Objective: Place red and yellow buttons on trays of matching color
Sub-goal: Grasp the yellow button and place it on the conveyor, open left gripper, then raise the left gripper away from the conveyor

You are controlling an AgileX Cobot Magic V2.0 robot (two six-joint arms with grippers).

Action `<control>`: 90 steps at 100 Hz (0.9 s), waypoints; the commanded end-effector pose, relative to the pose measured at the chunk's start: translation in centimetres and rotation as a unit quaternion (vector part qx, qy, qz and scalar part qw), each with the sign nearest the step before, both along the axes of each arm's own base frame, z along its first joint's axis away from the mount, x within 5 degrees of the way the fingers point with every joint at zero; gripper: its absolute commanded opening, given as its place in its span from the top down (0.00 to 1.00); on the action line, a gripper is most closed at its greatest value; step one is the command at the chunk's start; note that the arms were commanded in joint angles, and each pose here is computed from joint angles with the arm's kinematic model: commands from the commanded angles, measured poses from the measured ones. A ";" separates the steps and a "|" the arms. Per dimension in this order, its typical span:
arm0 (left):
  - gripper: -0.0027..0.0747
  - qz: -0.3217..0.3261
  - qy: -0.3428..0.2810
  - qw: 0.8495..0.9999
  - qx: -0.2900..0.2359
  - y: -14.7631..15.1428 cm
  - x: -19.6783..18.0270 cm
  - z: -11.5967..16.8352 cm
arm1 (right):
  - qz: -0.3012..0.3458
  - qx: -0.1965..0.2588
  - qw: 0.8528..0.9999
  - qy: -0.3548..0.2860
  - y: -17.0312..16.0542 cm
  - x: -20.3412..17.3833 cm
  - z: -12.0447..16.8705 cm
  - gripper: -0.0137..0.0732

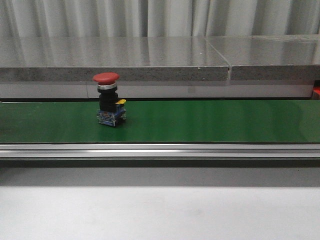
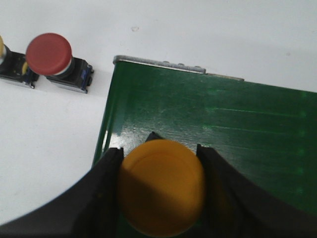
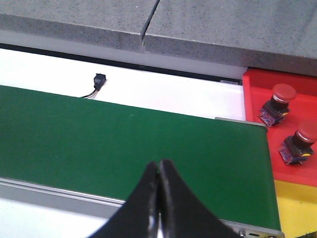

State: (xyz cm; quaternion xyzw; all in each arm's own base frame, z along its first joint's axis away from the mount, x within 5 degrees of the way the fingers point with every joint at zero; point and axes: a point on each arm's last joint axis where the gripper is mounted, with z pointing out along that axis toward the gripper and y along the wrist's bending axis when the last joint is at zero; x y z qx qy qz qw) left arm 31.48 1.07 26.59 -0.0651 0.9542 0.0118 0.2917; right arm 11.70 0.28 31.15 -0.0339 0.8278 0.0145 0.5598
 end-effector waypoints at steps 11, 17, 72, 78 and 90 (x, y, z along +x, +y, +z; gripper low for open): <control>0.92 -0.005 -0.041 0.999 -0.003 -0.3 0.7 1.1 | -0.009 -0.002 0.999 -0.043 -0.2 0.2 1.3 0.92; 0.82 -0.005 -0.041 0.999 -0.003 -0.3 0.7 1.1 | -0.009 -0.002 0.999 -0.043 -0.2 0.2 1.3 0.92; 0.07 -0.046 -0.117 0.992 0.012 -1.6 0.9 5.0 | -0.009 -0.002 0.999 -0.043 -0.2 0.2 1.3 0.92; 0.07 -0.054 -0.140 0.989 0.011 -2.1 0.5 6.3 | -0.009 -0.002 0.999 -0.043 -0.2 0.2 1.3 0.92; 0.07 -0.074 -0.193 0.978 0.008 -3.3 -1.4 9.2 | -0.009 -0.002 0.999 -0.043 -0.2 0.2 1.3 0.92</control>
